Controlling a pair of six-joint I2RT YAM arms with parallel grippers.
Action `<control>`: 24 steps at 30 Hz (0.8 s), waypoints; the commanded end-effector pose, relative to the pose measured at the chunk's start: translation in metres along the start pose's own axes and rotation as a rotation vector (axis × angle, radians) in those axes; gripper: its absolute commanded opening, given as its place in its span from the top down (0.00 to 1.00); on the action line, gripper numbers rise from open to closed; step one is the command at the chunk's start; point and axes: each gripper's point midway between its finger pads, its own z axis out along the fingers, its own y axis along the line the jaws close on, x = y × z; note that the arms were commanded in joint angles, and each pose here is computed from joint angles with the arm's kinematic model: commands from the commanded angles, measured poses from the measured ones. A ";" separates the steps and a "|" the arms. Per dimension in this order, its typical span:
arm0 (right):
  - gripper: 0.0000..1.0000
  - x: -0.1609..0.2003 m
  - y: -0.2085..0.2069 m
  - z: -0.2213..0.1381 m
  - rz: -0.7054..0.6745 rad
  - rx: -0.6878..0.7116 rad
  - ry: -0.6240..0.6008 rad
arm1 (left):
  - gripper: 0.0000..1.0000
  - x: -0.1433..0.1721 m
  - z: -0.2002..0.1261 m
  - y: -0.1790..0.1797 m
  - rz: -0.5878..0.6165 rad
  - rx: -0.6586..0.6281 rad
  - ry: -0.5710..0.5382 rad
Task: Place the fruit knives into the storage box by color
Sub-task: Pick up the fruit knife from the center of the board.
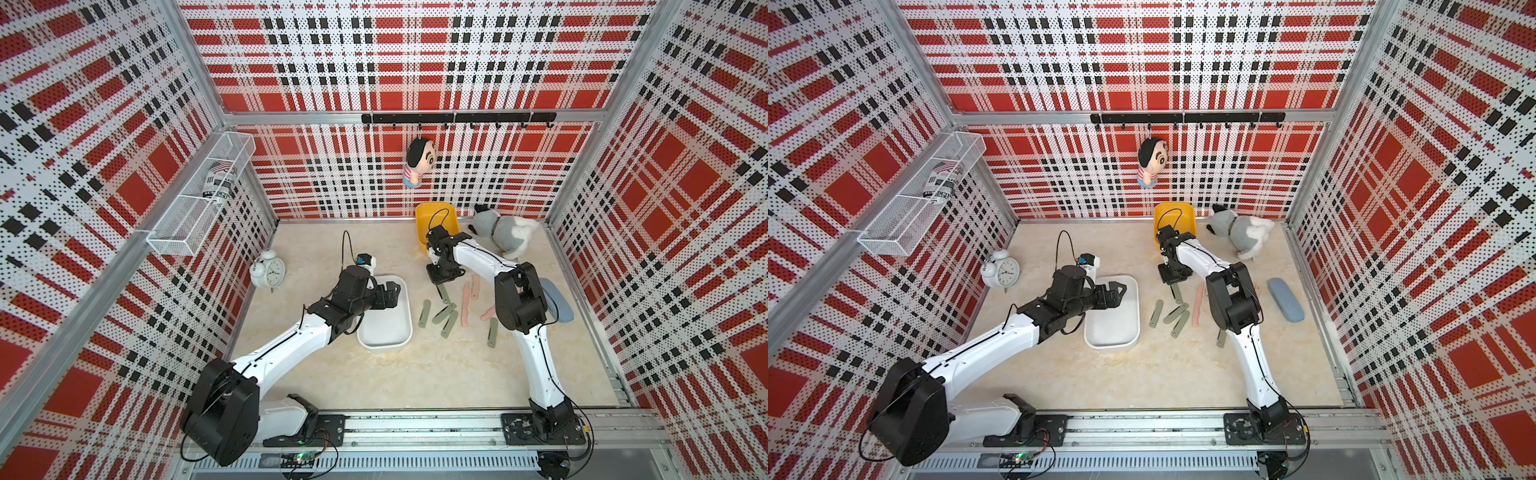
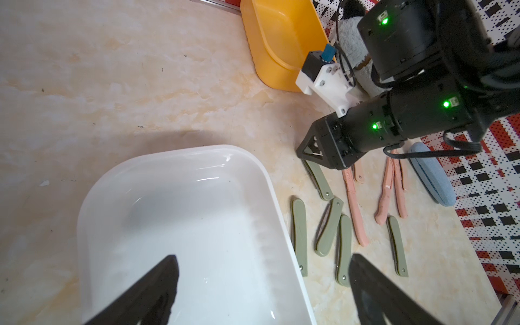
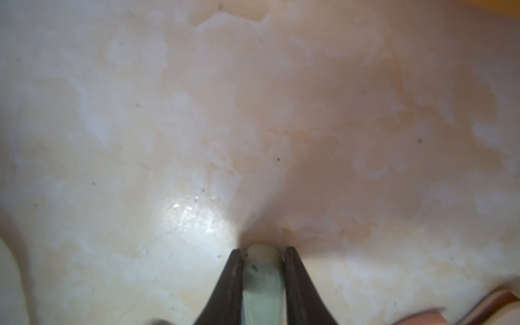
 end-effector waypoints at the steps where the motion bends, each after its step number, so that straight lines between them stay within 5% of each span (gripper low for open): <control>1: 0.76 -0.012 0.009 -0.028 -0.001 -0.023 -0.046 | 0.04 -0.007 -0.006 -0.001 0.001 0.010 -0.030; 17: 0.76 -0.023 0.035 -0.099 -0.019 -0.066 -0.150 | 0.04 -0.001 -0.027 0.009 -0.004 -0.024 -0.018; 24: 0.76 -0.024 0.071 -0.139 -0.059 -0.109 -0.211 | 0.03 -0.001 -0.047 0.012 -0.068 0.057 -0.034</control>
